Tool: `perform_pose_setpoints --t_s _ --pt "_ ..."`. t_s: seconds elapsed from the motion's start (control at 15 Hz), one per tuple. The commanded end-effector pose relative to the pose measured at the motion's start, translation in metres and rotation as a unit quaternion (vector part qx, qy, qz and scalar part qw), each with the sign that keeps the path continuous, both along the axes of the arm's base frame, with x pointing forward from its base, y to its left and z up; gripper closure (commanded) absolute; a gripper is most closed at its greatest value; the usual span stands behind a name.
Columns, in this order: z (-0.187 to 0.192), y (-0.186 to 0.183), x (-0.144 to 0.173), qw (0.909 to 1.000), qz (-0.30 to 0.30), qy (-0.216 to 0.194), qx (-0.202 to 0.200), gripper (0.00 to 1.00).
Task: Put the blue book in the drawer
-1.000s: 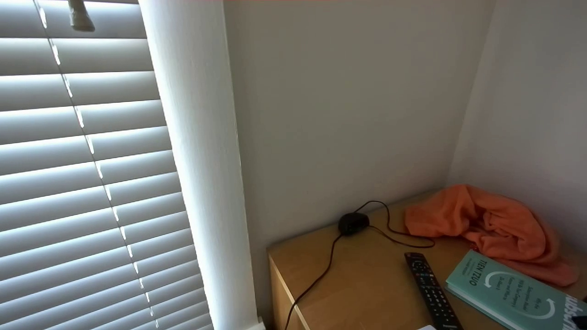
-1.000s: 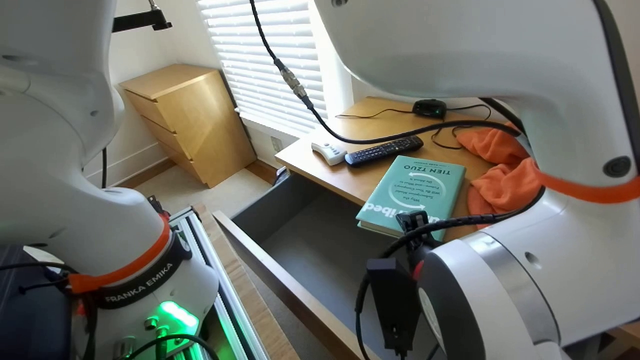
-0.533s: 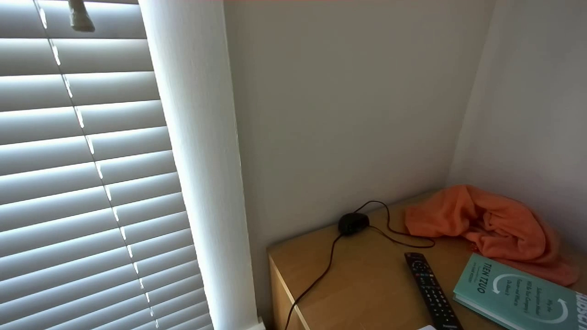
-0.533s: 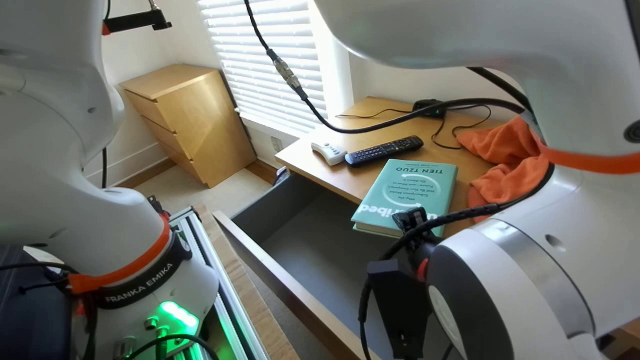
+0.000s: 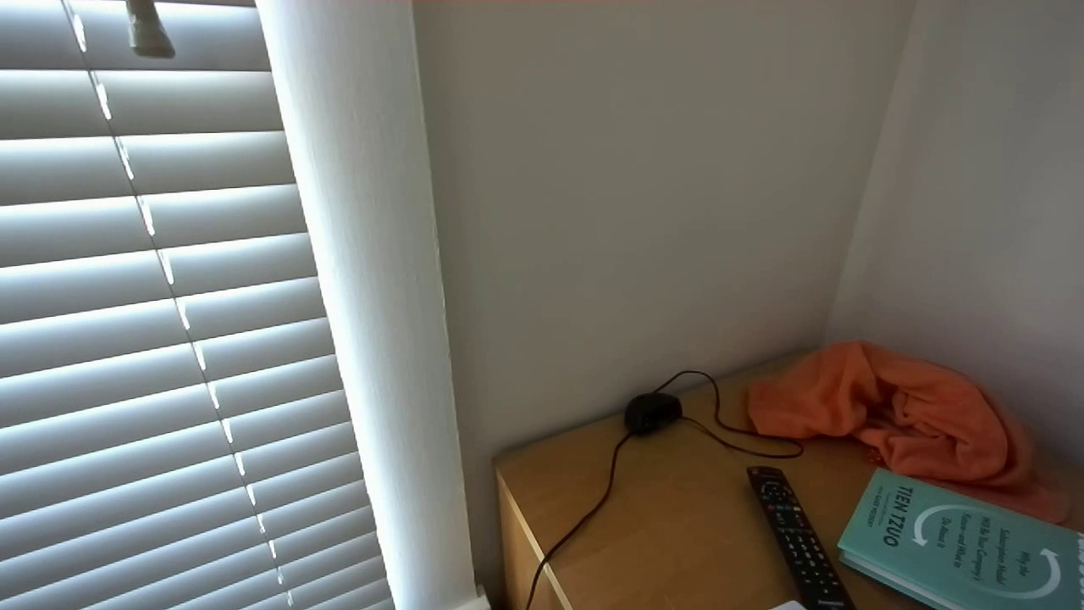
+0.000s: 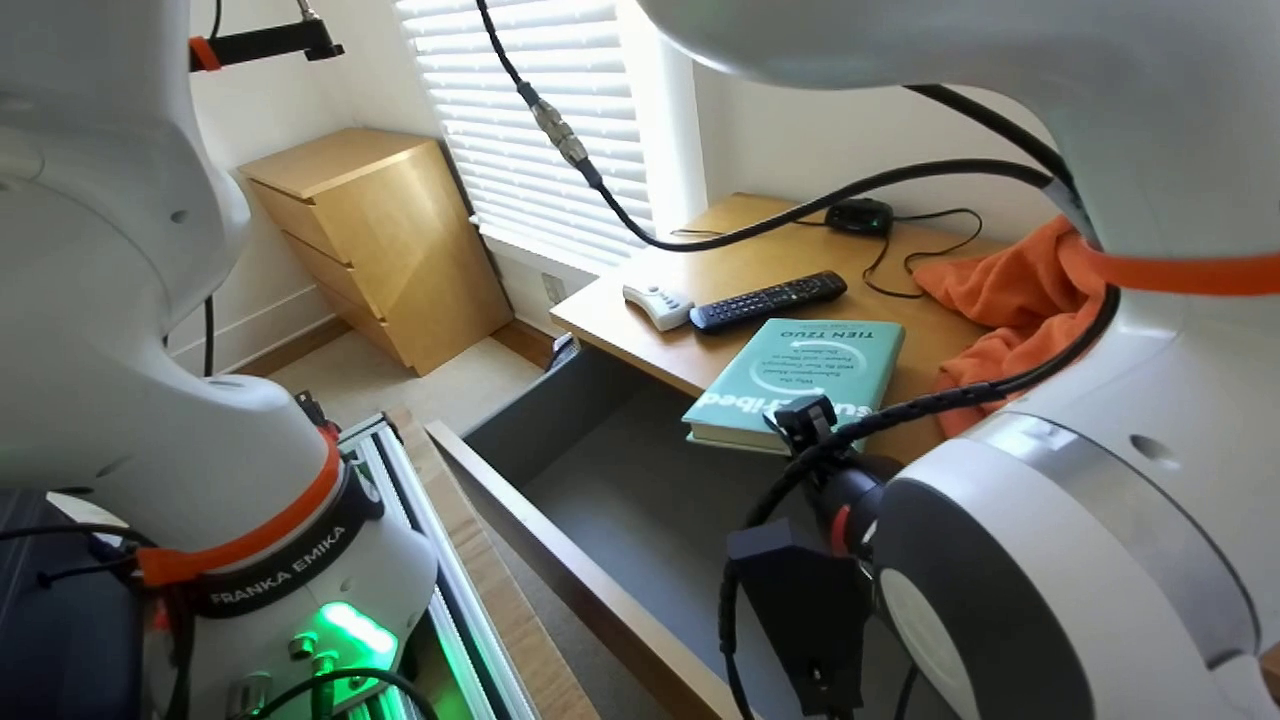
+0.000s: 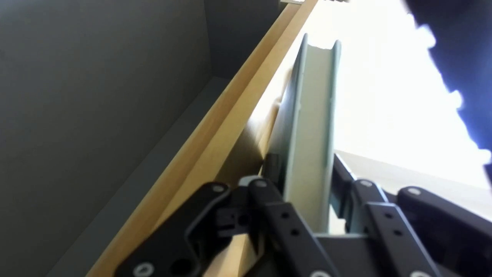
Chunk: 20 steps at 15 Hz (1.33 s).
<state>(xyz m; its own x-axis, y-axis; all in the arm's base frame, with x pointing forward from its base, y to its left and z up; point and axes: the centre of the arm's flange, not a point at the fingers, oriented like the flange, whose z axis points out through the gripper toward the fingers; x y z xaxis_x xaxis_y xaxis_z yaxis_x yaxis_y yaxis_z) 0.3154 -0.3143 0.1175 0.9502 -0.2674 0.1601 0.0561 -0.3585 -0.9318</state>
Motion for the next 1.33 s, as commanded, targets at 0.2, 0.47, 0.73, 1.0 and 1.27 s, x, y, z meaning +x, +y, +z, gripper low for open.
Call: perform_pose_setpoints --t_s 0.2,0.47,0.73,1.0,1.27 --pt "-0.006 -0.007 -0.005 0.9997 -0.001 -0.021 0.015 0.91" --pt "-0.028 -0.015 -0.007 0.9990 -0.029 0.034 -0.008 0.91" --pt "-0.043 -0.019 -0.007 0.9974 -0.049 0.051 -0.013 0.91" --pt "-0.046 -0.017 -0.001 0.9976 -0.059 0.034 0.001 0.89" --pt "-0.050 -0.017 0.008 0.9971 -0.071 0.024 0.012 0.38"
